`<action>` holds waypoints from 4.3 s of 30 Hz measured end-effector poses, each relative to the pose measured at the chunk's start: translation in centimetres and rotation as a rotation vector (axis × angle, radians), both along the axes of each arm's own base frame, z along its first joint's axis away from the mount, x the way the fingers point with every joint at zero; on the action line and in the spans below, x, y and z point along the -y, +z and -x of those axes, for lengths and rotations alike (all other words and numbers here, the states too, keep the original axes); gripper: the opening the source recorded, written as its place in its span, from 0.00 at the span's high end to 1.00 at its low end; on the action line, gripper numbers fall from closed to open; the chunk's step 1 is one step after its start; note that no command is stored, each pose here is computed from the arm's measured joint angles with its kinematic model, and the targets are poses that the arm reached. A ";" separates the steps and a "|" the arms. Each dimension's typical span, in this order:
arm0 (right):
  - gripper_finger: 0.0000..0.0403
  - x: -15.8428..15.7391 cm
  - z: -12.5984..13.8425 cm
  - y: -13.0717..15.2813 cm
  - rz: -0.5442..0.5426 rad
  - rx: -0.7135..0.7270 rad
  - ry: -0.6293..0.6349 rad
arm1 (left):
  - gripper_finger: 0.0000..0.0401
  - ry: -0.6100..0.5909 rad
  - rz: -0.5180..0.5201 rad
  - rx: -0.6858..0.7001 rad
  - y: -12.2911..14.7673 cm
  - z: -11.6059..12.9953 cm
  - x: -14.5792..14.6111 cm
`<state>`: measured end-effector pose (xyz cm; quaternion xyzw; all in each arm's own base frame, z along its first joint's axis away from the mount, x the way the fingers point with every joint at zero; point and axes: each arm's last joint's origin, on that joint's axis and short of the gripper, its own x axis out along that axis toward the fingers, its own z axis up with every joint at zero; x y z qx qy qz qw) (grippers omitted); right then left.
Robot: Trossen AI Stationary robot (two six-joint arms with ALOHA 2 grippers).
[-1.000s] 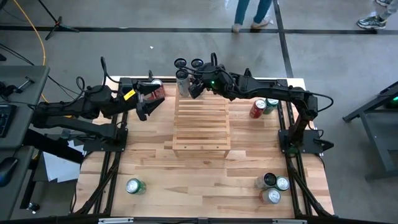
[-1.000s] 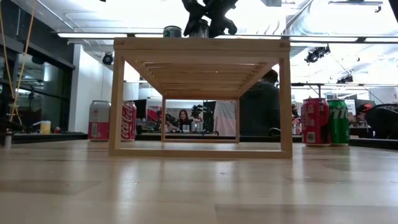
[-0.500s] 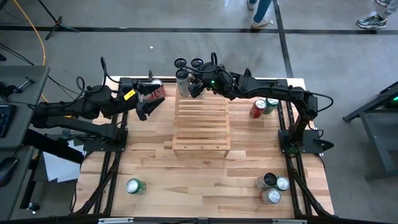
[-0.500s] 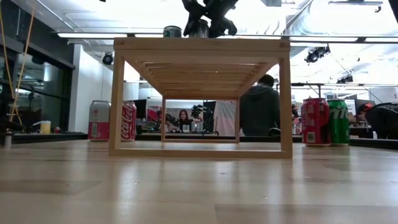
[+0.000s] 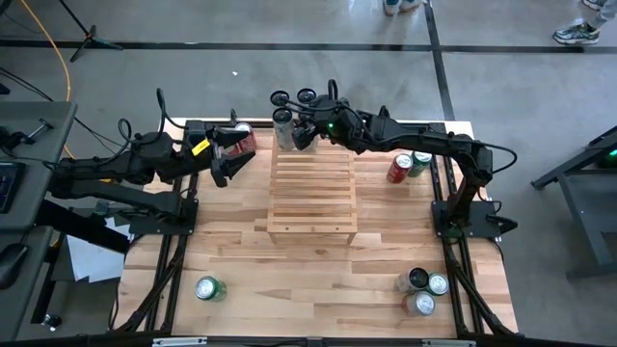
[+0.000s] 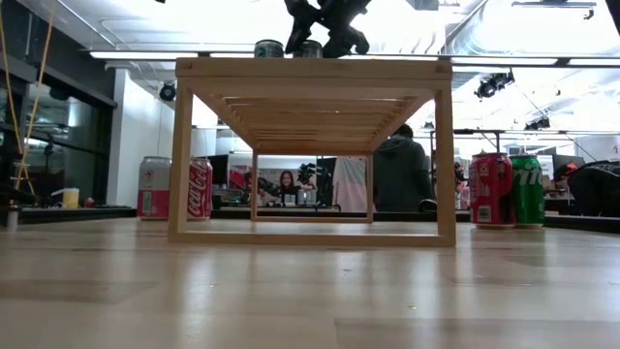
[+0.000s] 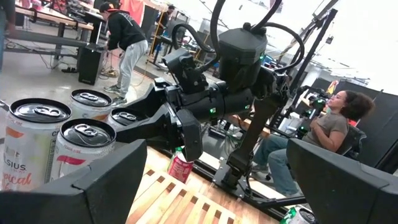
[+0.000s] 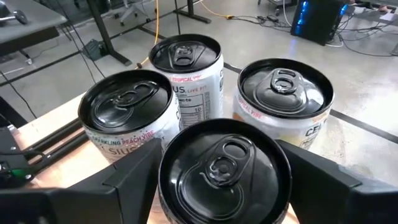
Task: Place canned beverage on shelf
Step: Put the white pink soda can on the shelf aligned with the other white pink soda can, then put the left red soda can on the shelf
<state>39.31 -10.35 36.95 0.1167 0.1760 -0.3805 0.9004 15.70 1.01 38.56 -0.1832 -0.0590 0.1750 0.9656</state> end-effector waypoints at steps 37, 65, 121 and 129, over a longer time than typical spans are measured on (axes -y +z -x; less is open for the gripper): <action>0.28 -9.2 14.8 6.6 -0.039 -0.220 0.323 | 0.06 -0.150 0.003 0.023 0.2 -0.1 0.4; 0.28 -13.3 21.1 1.2 -0.192 0.331 0.385 | 0.06 -0.165 0.126 0.239 -6.4 -1.7 0.4; 0.28 -13.7 19.4 0.1 -0.327 0.334 0.329 | 0.06 0.613 0.651 -0.604 -11.9 0.5 -16.1; 0.28 -14.3 17.8 -1.2 -0.378 0.267 0.379 | 0.06 0.617 0.560 -0.841 -10.4 -2.0 -19.4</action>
